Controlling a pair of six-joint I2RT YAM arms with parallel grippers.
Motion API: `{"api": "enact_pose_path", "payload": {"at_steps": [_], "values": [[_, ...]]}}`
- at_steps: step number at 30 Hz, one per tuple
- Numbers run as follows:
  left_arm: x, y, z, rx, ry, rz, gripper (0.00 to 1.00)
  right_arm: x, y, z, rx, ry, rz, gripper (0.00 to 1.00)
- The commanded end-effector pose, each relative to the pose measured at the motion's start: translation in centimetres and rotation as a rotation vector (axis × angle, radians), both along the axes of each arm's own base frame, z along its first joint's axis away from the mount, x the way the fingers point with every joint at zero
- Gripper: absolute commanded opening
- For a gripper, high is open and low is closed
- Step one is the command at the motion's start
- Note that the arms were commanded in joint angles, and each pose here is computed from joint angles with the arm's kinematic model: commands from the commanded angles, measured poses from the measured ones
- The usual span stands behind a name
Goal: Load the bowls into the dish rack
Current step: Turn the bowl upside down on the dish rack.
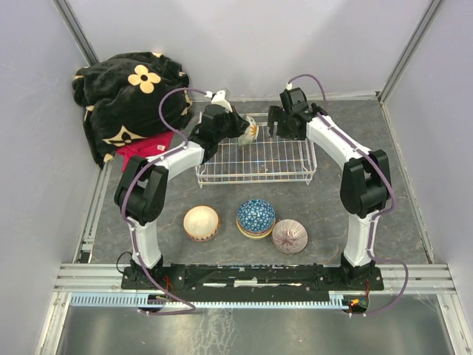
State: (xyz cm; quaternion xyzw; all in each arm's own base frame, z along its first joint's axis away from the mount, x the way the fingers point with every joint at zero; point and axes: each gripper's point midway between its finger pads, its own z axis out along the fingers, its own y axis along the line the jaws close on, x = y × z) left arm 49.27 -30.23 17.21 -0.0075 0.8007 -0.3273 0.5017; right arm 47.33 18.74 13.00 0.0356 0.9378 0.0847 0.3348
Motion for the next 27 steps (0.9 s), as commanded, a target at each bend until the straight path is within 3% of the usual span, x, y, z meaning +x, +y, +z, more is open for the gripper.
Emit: {"api": "enact_pose_path", "payload": {"at_steps": [1,17,27], "values": [[1.9,0.6,2.6,-0.079,-0.068,0.055,0.03,1.8,1.0,1.9,0.034,-0.064,0.001,0.93],[1.7,2.8,0.0,-0.022,0.007,0.101,0.03,2.6,3.7,1.1,0.028,-0.055,0.040,0.91],[1.4,4.6,-1.0,0.024,0.046,0.141,0.03,2.7,4.3,0.5,0.034,-0.051,0.036,0.76]]}}
